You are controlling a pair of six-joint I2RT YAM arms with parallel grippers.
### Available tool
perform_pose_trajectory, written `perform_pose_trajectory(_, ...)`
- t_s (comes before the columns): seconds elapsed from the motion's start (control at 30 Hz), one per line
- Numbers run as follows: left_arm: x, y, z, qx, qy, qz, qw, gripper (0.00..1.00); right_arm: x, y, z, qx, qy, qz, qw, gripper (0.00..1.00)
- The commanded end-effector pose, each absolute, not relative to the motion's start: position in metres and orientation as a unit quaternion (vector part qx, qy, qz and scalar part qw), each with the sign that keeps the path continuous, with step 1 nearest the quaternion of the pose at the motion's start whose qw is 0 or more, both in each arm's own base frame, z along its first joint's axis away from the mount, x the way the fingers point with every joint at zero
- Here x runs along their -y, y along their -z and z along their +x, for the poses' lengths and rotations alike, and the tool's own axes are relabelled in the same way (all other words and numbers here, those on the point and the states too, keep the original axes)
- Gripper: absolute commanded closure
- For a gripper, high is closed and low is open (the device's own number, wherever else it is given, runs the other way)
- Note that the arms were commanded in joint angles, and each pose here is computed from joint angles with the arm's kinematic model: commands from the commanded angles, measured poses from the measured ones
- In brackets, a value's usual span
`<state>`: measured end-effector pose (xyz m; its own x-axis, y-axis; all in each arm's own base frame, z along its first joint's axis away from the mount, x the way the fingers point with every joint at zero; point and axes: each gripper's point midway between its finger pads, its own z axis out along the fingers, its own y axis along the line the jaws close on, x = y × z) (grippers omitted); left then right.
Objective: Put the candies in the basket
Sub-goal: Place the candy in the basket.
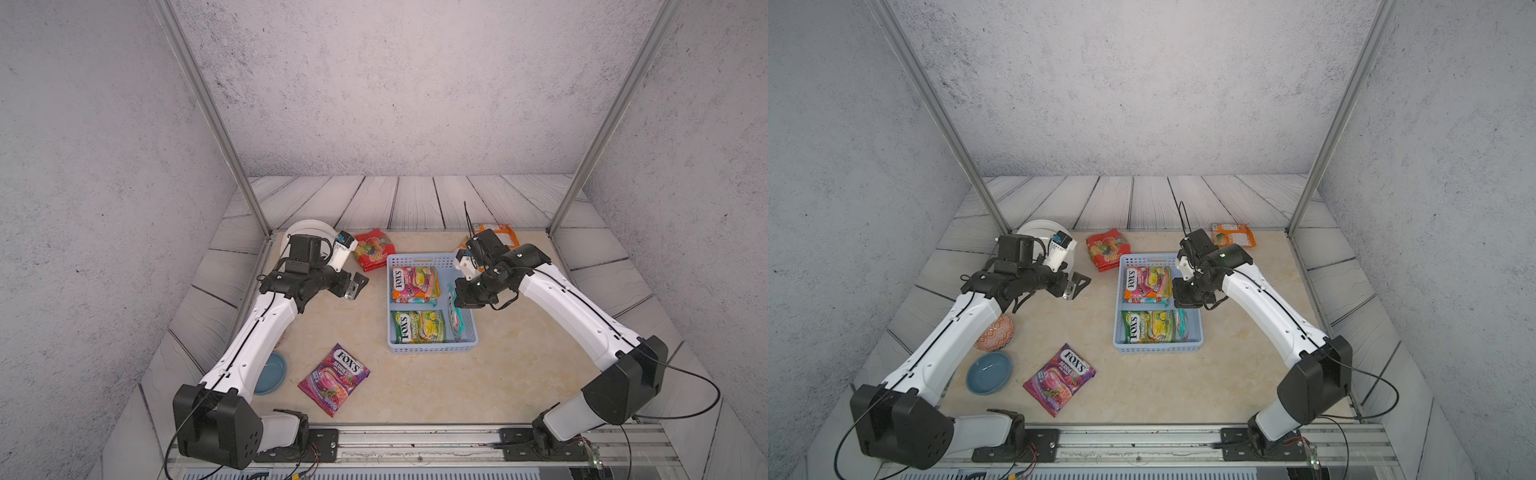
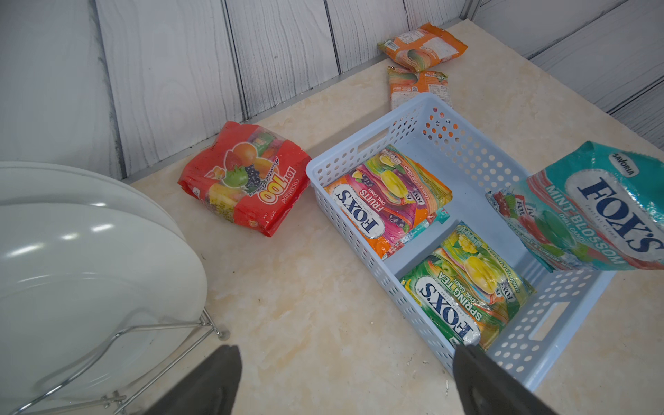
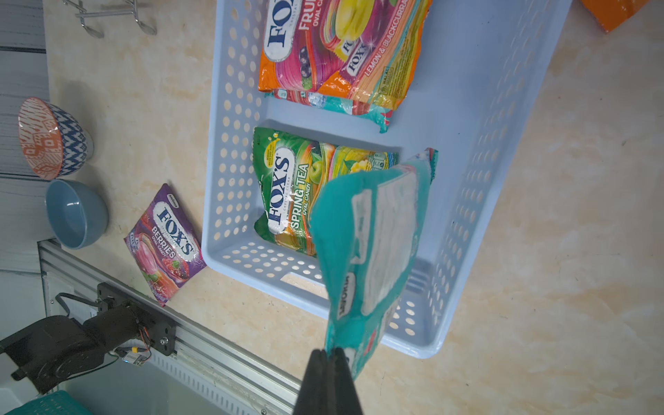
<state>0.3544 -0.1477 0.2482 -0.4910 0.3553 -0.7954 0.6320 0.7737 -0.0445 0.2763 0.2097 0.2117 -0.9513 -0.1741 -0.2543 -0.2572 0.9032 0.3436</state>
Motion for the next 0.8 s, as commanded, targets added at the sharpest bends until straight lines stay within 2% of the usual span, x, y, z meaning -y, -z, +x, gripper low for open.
perform_pose_trajectory(0.0,0.147,-0.249,0.355,-0.842,0.167,0.296,0.418,0.02,-0.208,-0.205,0.280,-0.973,-0.174,-0.105,0.107,1.00)
perform_pose_trajectory(0.37,0.148,-0.255,0.353,-0.842,0.172,0.294,0.419,0.02,-0.223,-0.185,0.289,-0.975,-0.194,-0.065,0.088,1.00)
perform_pose_trajectory(0.77,0.148,-0.250,0.354,-0.840,0.170,0.296,0.421,0.02,-0.253,-0.185,0.296,-0.969,-0.217,-0.082,0.088,1.00)
